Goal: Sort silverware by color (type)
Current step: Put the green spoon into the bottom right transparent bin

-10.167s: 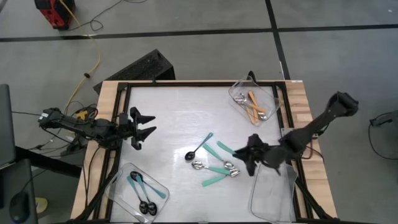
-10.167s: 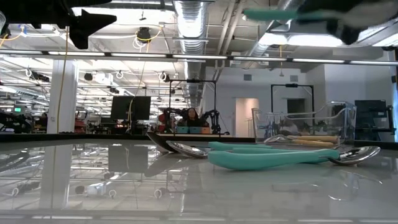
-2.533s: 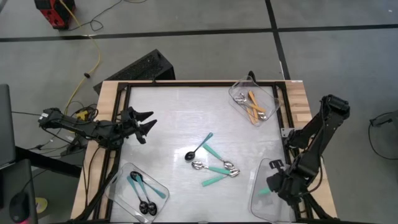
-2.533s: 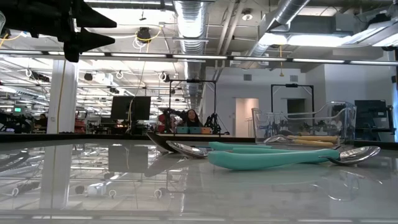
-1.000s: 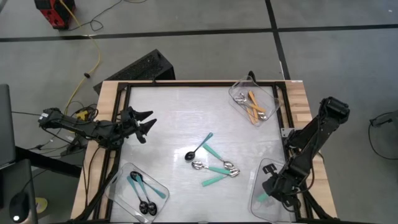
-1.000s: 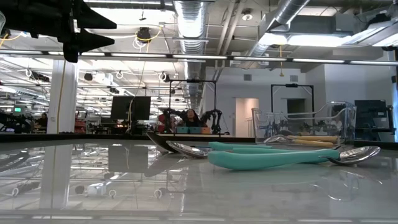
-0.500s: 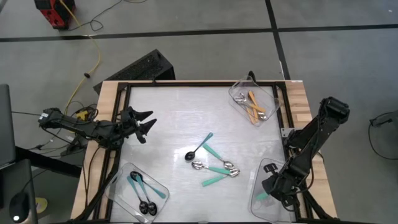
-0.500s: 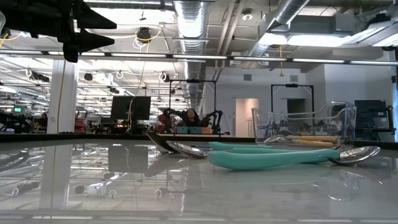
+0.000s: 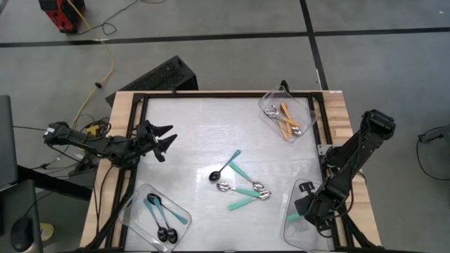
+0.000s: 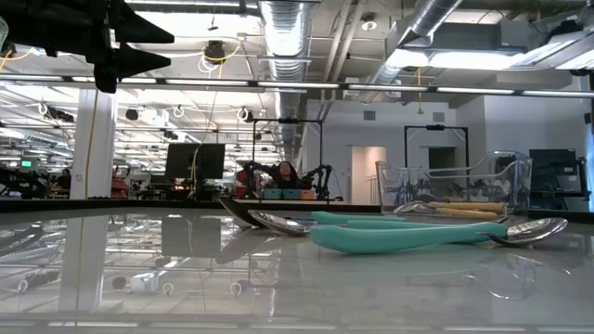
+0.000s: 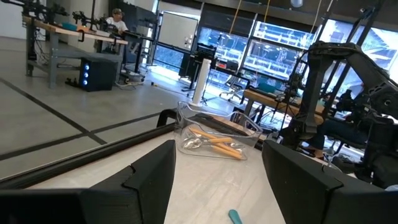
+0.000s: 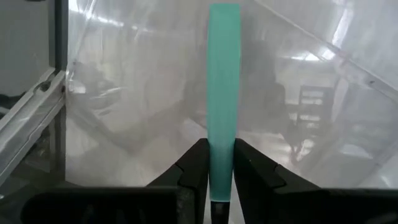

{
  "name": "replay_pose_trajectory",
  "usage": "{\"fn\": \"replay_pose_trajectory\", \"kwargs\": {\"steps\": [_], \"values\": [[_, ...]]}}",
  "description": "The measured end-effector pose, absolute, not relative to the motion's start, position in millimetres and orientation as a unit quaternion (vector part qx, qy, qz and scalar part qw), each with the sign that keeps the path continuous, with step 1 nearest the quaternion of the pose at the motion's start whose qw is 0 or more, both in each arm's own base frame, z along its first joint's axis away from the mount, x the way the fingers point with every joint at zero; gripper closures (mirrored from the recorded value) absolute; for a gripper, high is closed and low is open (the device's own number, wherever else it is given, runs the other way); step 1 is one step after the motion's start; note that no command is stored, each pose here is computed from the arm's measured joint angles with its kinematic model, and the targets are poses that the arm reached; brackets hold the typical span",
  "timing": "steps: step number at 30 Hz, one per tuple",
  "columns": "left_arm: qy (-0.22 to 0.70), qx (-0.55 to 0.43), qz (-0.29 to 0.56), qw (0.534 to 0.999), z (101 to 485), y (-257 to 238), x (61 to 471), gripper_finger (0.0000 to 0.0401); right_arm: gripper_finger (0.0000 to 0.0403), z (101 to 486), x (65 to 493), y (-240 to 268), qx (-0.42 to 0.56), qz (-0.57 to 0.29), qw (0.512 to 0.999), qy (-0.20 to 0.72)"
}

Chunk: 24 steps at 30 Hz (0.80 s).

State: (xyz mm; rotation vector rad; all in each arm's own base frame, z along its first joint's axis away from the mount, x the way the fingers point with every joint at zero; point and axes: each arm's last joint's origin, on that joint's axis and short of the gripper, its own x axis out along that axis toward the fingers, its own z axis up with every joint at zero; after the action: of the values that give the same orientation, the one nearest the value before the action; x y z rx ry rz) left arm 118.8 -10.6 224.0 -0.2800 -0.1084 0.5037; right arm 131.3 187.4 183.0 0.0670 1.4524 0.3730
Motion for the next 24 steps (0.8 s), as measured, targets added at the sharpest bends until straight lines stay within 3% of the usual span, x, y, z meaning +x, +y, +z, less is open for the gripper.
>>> {"fn": "replay_pose_trajectory", "kwargs": {"steps": [5,15,24], "values": [[-0.053,-0.136,0.248,0.958,224.0,-10.6,118.7,0.0175,0.0286,183.0,131.2,187.3,0.03,0.169,0.731,0.66],[-0.052,-0.131,0.248,0.958,224.0,-10.6,118.7,0.0175,0.0194,183.1,134.3,185.5,0.037,0.165,0.732,0.66],[-0.053,-0.135,0.248,0.958,224.0,-10.6,118.7,0.0175,0.0186,200.1,149.9,185.8,0.07,0.165,0.742,0.646]]}}
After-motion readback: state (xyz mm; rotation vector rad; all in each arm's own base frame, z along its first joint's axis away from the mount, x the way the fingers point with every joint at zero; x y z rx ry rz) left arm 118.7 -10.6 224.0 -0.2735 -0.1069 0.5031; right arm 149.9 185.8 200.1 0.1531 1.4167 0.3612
